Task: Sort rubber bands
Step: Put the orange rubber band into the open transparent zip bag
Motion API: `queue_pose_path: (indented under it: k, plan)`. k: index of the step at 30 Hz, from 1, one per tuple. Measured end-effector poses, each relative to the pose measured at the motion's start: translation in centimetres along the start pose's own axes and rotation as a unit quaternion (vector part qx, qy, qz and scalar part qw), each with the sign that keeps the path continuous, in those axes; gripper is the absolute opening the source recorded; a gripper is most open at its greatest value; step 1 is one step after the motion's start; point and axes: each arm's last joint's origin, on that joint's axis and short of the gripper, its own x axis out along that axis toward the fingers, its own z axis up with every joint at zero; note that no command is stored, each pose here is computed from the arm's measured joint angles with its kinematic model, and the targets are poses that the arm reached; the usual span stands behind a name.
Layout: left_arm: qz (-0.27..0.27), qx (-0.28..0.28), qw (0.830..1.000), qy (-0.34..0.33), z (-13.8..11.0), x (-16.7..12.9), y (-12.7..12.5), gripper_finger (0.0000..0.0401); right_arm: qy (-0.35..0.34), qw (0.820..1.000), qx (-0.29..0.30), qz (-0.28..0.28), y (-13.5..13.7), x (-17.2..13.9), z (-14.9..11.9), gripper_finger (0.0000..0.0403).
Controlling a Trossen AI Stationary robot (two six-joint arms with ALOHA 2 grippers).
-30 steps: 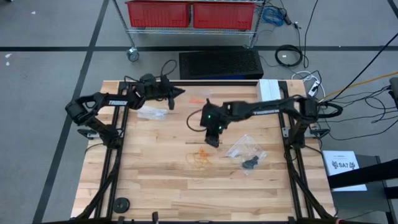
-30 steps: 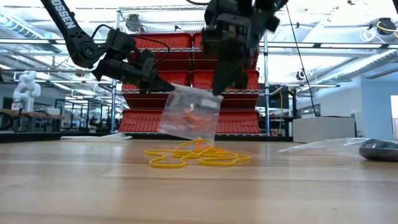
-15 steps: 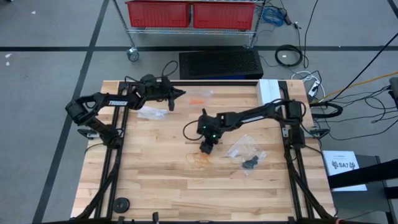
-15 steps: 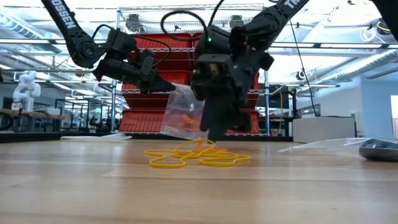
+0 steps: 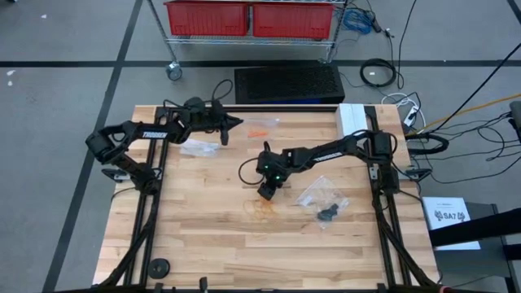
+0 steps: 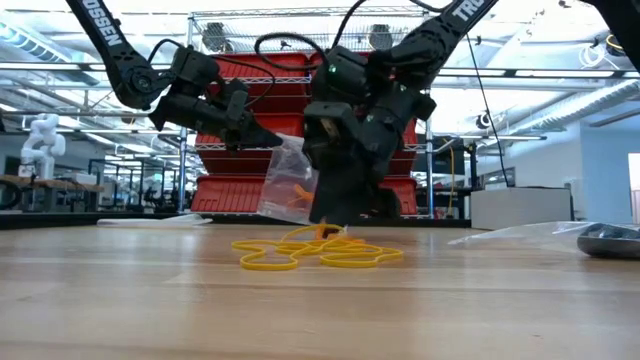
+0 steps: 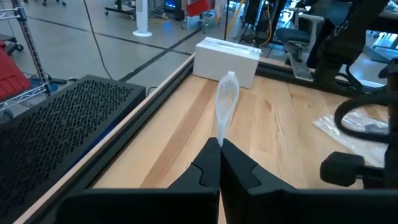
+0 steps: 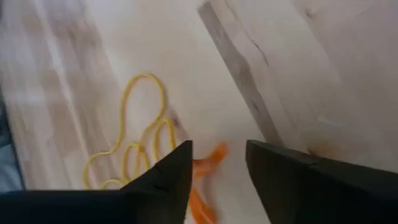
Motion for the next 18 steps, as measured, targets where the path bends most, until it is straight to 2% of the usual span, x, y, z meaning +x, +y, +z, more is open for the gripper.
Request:
queue_pose_path:
  k: [5, 9, 11, 18]
  plan:
    - [0.0, -0.001, 1.0, 0.001, 0.0, 0.0, 0.0, 0.0, 0.011, 1.0, -0.005, -0.011, -0.3, 0.9, -0.3, 0.007]
    - [0.0, -0.001, 1.0, 0.001, 0.0, 0.0, 0.0, 0.0, 0.01, 0.999, -0.026, -0.018, -0.2, 0.3, -0.3, 0.0012]
    - [0.0, 0.0, 1.0, 0.001, 0.0, 0.0, 0.0, 0.0, 0.006, 0.999, -0.045, -0.028, 0.2, -0.7, -0.1, 0.0007]
    - [-0.002, 0.001, 1.0, 0.0, 0.0, 0.0, 0.0, 0.0, -0.085, 0.986, -0.119, -0.075, 2.4, -6.6, 2.5, 0.0003]
